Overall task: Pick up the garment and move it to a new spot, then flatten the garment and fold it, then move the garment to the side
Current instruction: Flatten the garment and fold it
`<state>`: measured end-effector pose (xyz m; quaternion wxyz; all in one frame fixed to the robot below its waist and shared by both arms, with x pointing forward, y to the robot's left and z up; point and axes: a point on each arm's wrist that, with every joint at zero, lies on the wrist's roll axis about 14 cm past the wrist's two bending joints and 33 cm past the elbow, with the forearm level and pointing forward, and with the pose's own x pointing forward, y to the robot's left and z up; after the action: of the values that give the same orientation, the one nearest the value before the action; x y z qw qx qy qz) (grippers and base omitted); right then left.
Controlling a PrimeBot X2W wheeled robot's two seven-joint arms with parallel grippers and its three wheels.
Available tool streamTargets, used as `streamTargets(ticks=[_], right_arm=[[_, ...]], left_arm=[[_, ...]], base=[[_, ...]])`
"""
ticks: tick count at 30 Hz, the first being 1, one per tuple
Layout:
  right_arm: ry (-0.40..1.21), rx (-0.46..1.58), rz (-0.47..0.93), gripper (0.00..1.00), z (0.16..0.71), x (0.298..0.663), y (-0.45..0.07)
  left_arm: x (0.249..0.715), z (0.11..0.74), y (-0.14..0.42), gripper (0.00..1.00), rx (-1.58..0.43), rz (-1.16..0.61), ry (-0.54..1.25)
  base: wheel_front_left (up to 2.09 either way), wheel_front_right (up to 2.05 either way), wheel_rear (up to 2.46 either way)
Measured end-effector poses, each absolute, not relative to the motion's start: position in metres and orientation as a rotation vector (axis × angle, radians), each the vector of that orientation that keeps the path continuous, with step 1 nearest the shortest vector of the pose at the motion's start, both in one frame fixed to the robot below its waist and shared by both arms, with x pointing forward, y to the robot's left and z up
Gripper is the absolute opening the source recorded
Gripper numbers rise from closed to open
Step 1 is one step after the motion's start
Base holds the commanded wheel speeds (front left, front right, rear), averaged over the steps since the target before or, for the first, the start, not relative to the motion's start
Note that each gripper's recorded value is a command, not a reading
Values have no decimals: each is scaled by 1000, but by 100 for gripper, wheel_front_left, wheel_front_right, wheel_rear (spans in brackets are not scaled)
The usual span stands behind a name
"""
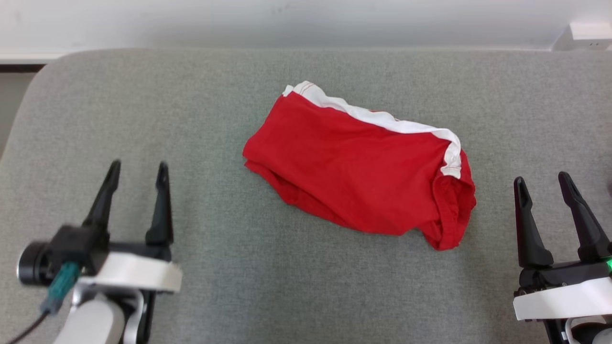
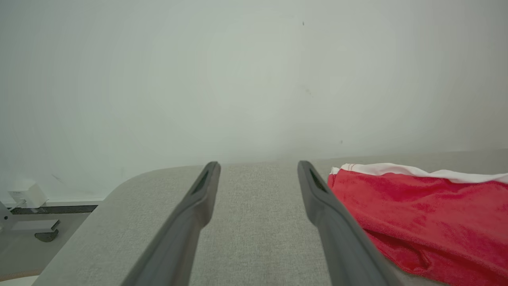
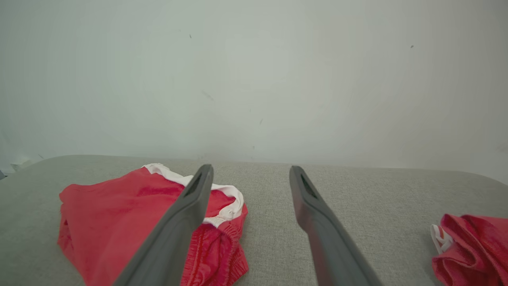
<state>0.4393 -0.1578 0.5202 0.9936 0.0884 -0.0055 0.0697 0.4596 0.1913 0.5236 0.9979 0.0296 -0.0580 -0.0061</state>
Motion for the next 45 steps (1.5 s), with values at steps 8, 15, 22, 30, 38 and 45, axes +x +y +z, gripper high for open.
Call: streamTargets(ticks=[8,15,22,30,38,45], right_arm=[[15,180,147,100,508,451,-154],[51,186,135,100,493,454,-158],[77,190,115,100,483,454,-164],[77,197,115,100,484,453,-164],[54,197,108,100,493,451,-167],[49,209,105,100,501,436,-168]], left_arm=[[514,523,135,100,40,-245,-21],[539,442,102,100,52,-380,327],[532,395,84,100,51,-454,539],[519,383,75,0,104,-509,680],[509,387,73,0,162,-511,657],[482,408,92,0,108,-429,546]], base=[[0,0,0],[0,0,0],[0,0,0],[0,0,0],[0,0,0],[0,0,0]])
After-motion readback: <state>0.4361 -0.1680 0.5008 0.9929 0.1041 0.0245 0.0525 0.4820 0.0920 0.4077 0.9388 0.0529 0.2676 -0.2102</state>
